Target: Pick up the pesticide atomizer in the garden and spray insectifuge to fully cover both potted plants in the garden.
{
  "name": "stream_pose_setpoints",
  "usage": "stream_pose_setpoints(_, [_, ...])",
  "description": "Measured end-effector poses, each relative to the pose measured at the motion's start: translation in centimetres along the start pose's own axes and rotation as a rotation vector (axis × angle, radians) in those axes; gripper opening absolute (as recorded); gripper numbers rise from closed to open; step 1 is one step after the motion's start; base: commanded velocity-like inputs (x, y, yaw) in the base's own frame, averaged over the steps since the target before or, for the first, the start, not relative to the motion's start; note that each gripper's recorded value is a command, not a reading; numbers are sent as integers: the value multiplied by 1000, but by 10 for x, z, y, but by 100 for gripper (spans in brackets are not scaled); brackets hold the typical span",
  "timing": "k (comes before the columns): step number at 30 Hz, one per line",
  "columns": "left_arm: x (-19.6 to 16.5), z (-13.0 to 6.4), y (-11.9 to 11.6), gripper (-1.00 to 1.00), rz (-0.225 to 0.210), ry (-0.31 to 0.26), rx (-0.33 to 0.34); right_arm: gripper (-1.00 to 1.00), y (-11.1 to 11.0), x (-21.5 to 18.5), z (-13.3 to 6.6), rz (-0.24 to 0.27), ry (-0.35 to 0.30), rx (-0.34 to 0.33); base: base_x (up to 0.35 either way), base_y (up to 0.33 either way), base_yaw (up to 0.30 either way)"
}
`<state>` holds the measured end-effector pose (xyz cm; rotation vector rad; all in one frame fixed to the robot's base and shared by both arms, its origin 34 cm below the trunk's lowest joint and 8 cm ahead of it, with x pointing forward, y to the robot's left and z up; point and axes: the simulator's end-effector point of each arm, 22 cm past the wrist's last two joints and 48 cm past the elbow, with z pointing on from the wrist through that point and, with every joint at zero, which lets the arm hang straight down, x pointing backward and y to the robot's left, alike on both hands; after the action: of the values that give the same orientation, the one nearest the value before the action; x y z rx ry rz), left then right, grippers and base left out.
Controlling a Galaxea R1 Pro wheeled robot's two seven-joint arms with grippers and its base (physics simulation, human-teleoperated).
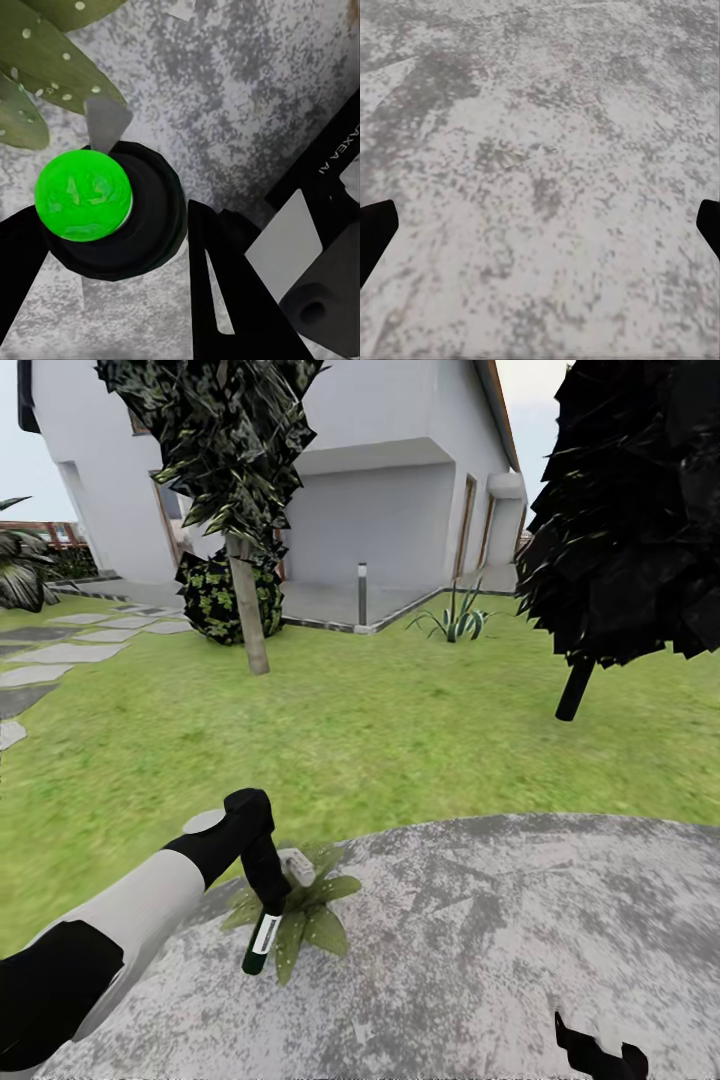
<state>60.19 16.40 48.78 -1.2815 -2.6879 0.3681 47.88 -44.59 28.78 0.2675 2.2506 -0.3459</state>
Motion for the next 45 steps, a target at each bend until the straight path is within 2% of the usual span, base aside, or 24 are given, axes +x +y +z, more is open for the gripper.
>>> stream_pose_setpoints(9, [1, 7, -7, -100, 2, 5, 13, 100, 0, -2, 0, 1, -4, 0, -2, 2, -213])
stream_pose_setpoints(19, [3, 9, -9, -100, 1, 5, 17, 100, 0, -3, 0, 2, -7, 0, 0, 0, -17])
stream_pose_setpoints(21, [6, 16, -13, -100, -1, 14, 31, 100, 0, -3, 0, 2, -7, 0, 0, 0, 0])
stream_pose_setpoints(24, [13, 41, -32, -100, 12, 40, 67, 100, 0, -3, 0, 2, -6, 0, 0, 0, 0])
stream_pose_setpoints(27, [12, 47, -39, -100, 21, 44, 75, 100, 0, -3, 0, 2, -6, 0, 0, 0, 0])
stream_pose_setpoints(33, [6, 41, -38, -100, 22, 32, 69, 100, 0, -3, 0, 2, -6, 0, -139, 41, 0])
stream_pose_setpoints(45, [3, 38, -37, -100, 19, 27, 64, 100, 0, -3, 0, 2, -6, 0, -188, 236, 0])
